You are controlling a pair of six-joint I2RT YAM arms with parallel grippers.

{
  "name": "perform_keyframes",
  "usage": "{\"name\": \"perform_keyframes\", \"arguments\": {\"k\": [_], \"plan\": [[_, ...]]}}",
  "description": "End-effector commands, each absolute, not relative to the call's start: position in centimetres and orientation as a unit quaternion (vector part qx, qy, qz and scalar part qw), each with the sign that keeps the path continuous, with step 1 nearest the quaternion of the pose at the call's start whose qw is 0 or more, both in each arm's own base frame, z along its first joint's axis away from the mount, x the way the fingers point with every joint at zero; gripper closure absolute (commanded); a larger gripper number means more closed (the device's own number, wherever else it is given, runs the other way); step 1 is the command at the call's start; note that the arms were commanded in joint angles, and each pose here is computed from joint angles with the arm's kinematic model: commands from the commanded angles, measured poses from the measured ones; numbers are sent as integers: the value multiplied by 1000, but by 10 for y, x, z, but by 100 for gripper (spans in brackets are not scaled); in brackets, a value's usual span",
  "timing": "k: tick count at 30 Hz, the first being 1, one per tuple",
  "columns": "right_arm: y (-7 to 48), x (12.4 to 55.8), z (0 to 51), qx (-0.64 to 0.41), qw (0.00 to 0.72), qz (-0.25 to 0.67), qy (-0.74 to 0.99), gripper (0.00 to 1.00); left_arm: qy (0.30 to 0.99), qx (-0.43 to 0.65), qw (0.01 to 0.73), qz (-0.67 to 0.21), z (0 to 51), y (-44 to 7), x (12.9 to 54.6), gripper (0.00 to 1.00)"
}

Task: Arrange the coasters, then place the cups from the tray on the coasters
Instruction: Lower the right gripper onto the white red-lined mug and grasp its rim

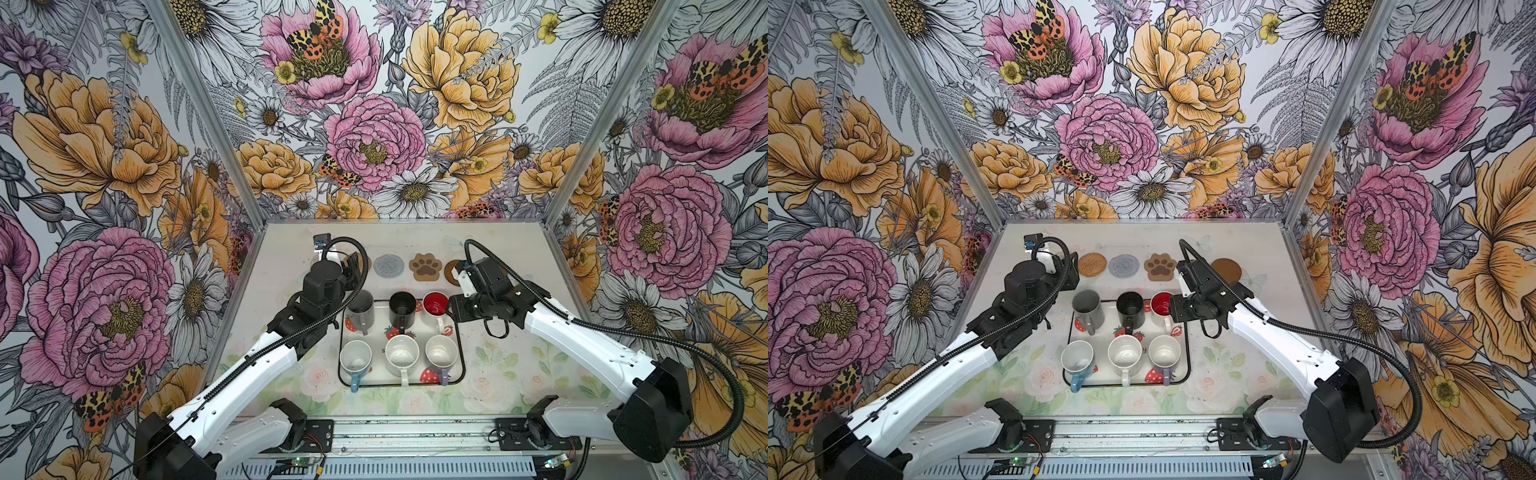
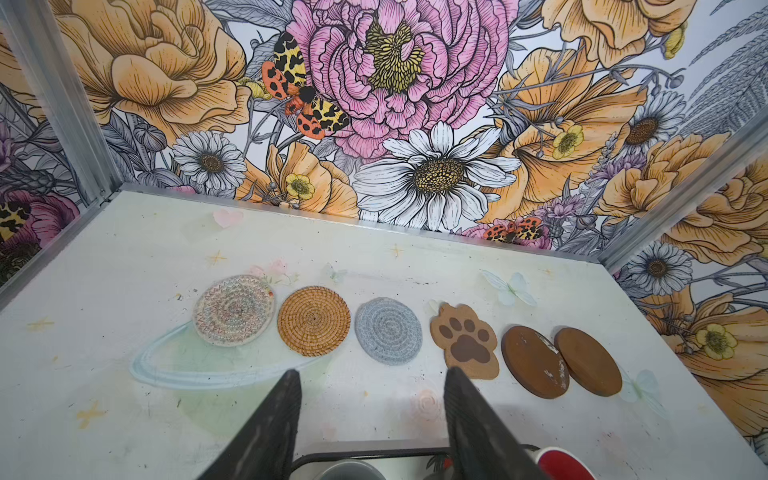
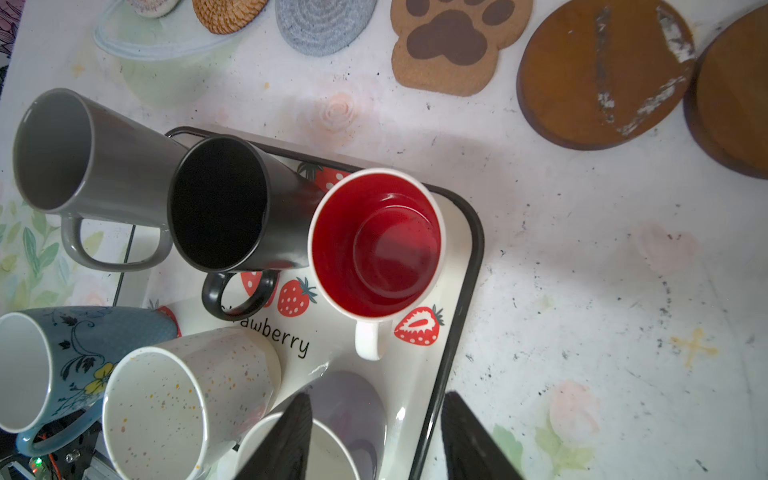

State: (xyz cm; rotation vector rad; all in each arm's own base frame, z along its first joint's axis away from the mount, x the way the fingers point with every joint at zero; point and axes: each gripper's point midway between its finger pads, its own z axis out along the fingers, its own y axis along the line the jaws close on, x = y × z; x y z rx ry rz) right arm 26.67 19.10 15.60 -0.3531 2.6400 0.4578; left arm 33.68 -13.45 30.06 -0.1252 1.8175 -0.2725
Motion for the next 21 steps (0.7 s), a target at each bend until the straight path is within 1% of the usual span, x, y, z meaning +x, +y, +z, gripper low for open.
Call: {"name": "perform_keyframes", "arguments": {"k": [1, 10, 15, 21], "plan": [[195, 260, 151, -132, 204, 170, 955, 47, 780, -51, 614, -110, 302, -135, 339, 43], [201, 246, 121, -140, 158, 160, 964, 48, 784, -47, 609, -108, 297, -138, 342, 43], [203, 249, 111, -141, 153, 143, 968, 48, 786, -45, 607, -107, 295, -139, 344, 43], [210, 256, 103, -138, 151, 142, 968, 49, 788, -44, 606, -101, 293, -137, 344, 42]]}}
